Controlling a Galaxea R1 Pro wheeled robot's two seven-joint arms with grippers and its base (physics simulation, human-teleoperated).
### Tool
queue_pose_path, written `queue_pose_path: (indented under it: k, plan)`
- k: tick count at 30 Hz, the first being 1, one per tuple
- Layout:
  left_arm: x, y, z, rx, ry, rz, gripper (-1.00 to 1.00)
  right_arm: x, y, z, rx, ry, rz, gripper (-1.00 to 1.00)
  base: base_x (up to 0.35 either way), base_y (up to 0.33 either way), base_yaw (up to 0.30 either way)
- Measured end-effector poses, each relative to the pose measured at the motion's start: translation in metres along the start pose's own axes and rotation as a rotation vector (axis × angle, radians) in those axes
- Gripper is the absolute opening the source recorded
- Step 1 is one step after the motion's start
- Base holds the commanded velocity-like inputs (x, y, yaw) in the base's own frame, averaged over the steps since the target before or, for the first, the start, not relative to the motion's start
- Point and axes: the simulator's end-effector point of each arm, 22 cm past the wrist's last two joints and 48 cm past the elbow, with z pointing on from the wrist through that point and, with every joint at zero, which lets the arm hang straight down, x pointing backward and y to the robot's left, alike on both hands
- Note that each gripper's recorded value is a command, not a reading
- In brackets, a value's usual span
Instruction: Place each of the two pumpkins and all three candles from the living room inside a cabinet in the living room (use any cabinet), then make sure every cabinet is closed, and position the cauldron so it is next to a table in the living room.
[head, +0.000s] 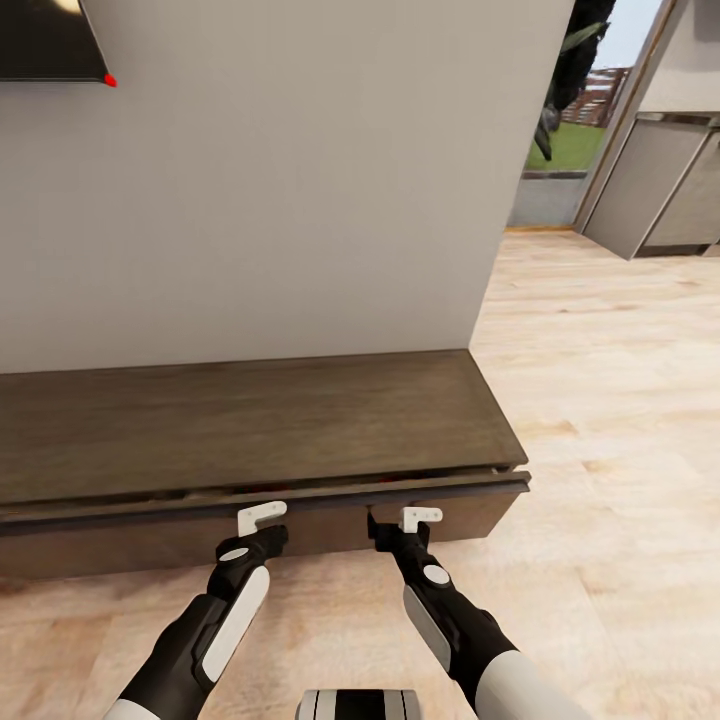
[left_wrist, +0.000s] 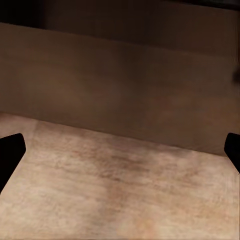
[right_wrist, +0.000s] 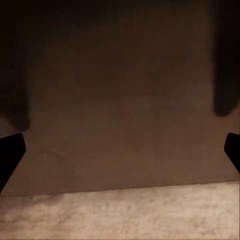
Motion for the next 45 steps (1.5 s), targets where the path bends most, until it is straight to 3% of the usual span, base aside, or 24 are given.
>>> queue_pose_path:
  k: [21, 45]
  plan:
    - [-0.0003, -0.0004, 0.0, 0.001, -0.001, 0.0, 1.0, 0.0032, -0.0001, -0.0001, 0.0, 0.006, 0.005, 1.0, 0.056, 0.0, 0.0]
    - [-0.0012, -0.0036, -0.0012, 0.007, -0.002, -0.004, 1.0, 0.002, -0.0024, 0.0004, 0.006, 0.009, -0.005, 1.0, -0.208, 0.0, 0.0]
